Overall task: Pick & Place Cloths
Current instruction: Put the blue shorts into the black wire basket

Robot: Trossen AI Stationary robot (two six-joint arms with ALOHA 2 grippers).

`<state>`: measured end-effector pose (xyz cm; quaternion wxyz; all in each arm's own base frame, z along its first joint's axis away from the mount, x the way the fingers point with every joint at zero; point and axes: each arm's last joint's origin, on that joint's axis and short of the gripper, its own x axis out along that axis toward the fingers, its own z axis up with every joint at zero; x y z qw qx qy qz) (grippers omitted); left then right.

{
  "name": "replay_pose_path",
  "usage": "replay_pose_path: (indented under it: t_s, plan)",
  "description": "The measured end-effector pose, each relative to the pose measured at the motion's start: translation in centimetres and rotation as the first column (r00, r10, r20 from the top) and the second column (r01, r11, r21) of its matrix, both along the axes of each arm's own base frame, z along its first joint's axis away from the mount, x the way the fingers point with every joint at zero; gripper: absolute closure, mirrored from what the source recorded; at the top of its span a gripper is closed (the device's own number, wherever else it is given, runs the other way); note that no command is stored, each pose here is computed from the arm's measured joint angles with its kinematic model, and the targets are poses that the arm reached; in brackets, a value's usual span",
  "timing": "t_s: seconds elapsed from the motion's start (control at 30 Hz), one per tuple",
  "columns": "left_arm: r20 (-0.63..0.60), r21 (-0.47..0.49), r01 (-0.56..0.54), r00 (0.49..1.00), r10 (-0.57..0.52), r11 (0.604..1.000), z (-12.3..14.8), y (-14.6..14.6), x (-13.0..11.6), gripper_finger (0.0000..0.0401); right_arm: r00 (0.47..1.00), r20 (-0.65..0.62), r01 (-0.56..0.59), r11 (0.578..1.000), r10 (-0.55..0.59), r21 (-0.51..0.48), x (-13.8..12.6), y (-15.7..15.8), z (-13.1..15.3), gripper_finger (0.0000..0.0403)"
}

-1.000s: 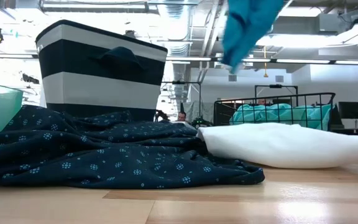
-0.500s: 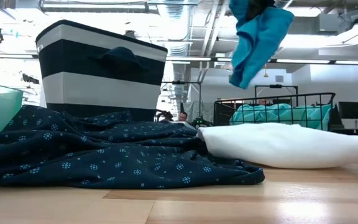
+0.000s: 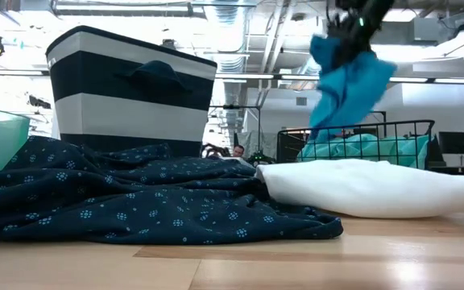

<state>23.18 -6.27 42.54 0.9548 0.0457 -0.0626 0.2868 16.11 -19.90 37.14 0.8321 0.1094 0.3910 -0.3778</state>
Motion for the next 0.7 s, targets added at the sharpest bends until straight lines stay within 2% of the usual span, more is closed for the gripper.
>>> replay_pose_path:
  t_s: [0.07, 0.2, 0.33, 0.53, 0.7]
  plan:
    - [0.0, 0.0, 0.0, 1.0, 0.0, 1.0, 0.0, 0.0, 0.0, 0.0229, 0.999, 0.026, 0.029, 1.0, -0.029, 0.009, -0.3, 0.2, -3.1, 0.0403]
    - [0.0, 0.0, 0.0, 1.0, 0.0, 1.0, 0.0, 0.0, 0.0, 0.0229, 0.998, -0.005, 0.064, 0.994, -0.064, 0.092, -1.0, 1.1, -9.3, 0.0403]
    - [0.0, 0.0, 0.0, 1.0, 0.0, 1.0, 0.0, 0.0, 0.0, 0.023, 0.996, -0.034, 0.082, 0.985, -0.077, 0.154, -1.2, 2.0, -13.8, 0.0403]
    - [0.001, 0.0, 0.0, 1.0, 0.0, 1.0, 0.0, 0.0, 0.0, 0.0231, 0.992, -0.071, 0.115, 0.97, -0.102, 0.214, -1.5, 2.4, -17.7, 0.0403]
    - [0.001, 0.0, -0.005, 1.0, 0.005, 1.0, 0.0, 0.1, 0.0, 0.0229, 0.984, -0.14, 0.141, 0.959, -0.109, 0.247, -1.1, 1.8, -19.7, 0.0394]
